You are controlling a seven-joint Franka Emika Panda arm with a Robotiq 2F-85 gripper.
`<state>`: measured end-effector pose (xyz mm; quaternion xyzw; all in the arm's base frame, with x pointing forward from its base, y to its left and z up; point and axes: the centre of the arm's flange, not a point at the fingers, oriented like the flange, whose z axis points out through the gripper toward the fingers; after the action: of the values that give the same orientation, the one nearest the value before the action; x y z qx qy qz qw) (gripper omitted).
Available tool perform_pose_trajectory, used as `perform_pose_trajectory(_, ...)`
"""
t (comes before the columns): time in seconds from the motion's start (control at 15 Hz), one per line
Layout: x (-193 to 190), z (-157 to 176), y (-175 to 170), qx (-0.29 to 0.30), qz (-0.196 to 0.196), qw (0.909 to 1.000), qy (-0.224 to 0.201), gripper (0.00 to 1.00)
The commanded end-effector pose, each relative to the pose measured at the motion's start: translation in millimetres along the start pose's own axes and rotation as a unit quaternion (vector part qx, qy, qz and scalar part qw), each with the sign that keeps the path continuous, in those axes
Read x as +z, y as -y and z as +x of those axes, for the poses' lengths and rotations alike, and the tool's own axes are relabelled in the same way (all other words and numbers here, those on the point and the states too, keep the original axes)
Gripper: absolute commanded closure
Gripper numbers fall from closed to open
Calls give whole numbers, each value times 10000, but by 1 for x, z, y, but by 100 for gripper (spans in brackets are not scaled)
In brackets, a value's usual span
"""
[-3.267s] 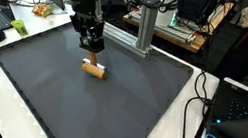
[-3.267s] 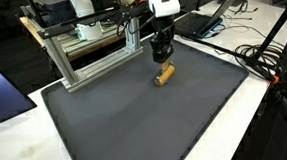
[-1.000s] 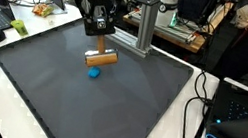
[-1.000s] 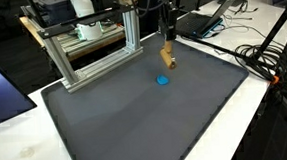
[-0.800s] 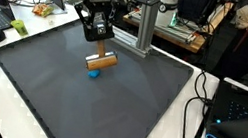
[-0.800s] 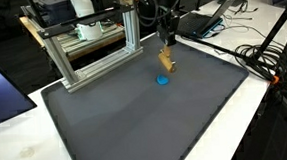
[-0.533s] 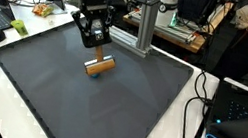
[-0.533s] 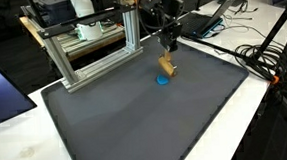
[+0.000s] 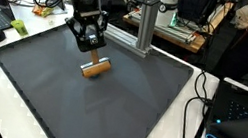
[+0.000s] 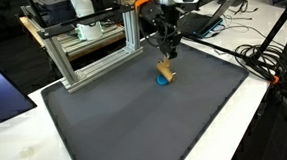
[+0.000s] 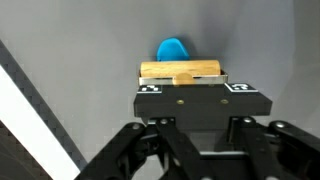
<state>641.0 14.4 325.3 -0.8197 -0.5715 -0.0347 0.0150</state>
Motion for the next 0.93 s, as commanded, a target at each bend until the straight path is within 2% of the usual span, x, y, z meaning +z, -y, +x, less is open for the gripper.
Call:
perform_pose_trajectory(0.0,0,-5,-11,-59,57,9999,61,78)
perform_pose_trajectory(0.87,14,-13,-1,-72,113,9997,226,78)
